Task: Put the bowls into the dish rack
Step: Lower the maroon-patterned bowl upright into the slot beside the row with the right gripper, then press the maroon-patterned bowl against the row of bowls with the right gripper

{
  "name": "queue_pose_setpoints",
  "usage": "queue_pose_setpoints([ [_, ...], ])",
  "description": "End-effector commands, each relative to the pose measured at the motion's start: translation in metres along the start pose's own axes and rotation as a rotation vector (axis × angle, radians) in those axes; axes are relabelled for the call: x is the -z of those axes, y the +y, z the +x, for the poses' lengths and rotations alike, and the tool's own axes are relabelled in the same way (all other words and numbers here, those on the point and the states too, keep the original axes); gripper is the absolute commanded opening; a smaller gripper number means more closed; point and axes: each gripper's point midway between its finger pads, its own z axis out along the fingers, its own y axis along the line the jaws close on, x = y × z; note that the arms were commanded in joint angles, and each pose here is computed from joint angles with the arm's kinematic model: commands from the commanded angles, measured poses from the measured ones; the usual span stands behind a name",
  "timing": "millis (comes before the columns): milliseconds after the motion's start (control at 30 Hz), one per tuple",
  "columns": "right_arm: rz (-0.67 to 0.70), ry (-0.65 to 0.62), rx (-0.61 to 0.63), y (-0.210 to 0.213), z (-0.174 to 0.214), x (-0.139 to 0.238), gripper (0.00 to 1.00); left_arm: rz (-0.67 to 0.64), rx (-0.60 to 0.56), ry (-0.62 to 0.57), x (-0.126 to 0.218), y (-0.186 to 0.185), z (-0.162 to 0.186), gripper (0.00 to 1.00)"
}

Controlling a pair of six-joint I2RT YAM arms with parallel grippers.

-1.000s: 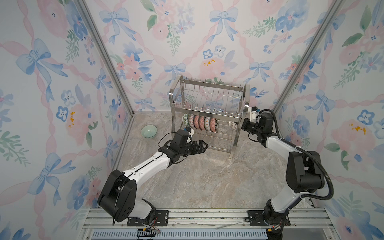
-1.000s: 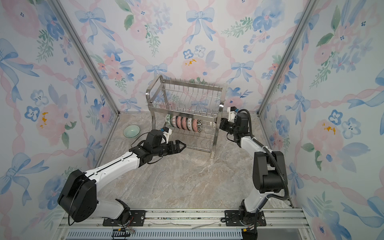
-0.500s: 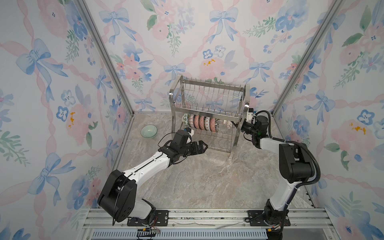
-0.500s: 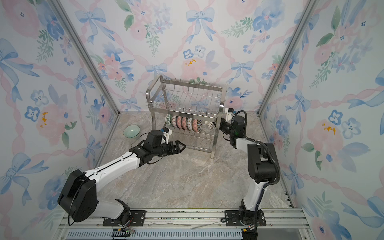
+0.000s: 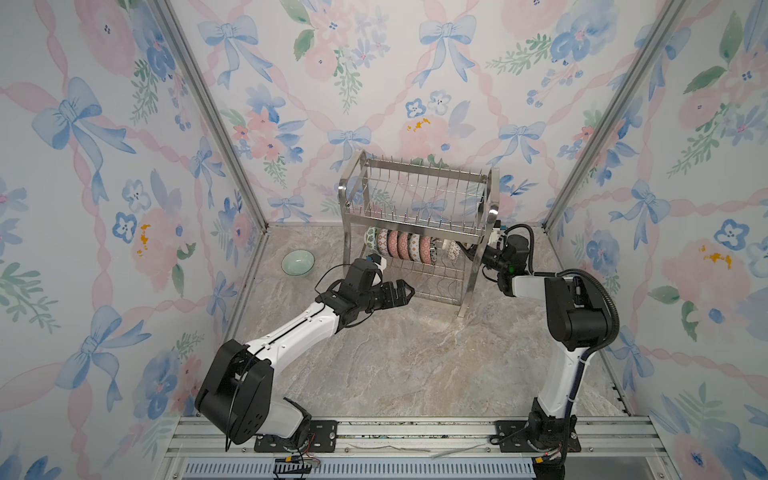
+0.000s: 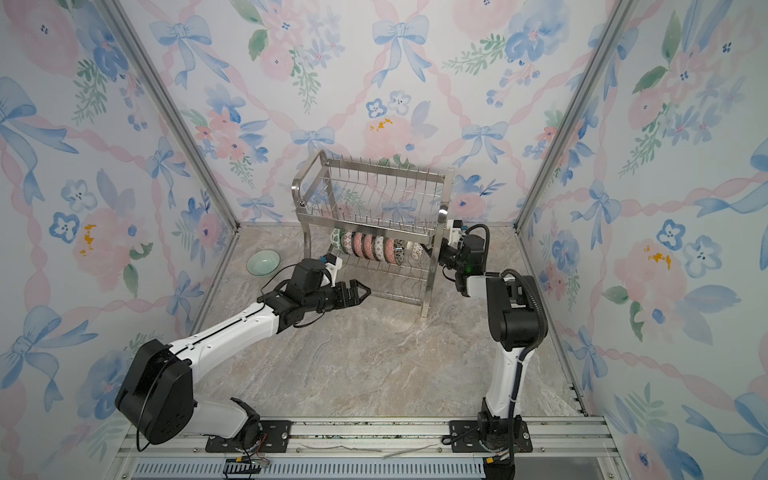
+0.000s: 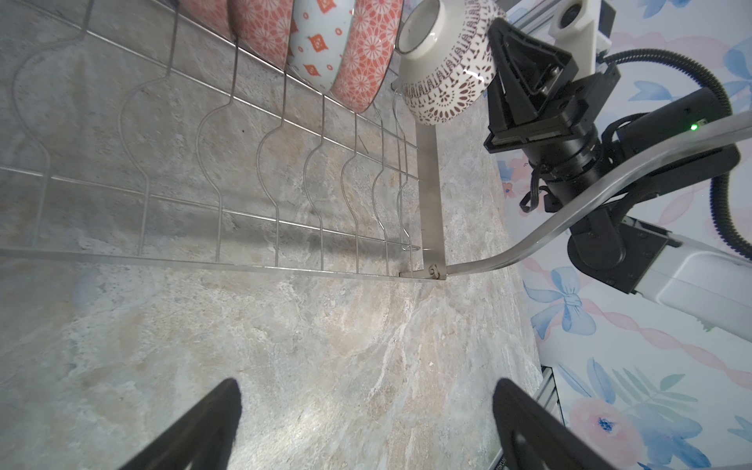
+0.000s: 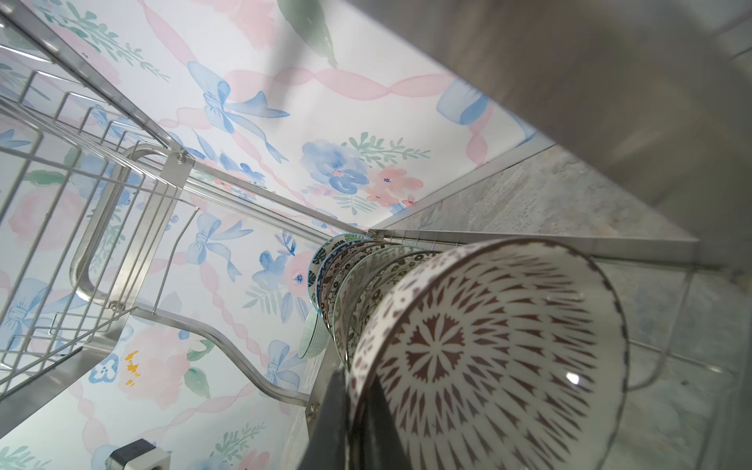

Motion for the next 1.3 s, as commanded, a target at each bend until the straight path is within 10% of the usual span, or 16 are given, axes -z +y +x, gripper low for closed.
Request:
queue_pose_setpoints([
  [0, -0.119, -0.021, 0.095, 0.035, -0.012, -0.011, 0.0, -0.011, -0.026, -0.009, 0.002, -0.001, -0.007, 0.98],
  [733, -0.242, 0.05, 0.004, 0.025, 0.005, -0.037, 0.0, -0.023, -0.012, -0.012, 0.005, 0.007, -0.006, 0.98],
  [1267, -0.093, 0.09, 0.019, -0.007, 0.013, -0.033, 0.0, -0.024, -0.01, -0.015, 0.007, 0.007, -0.005, 0.98],
])
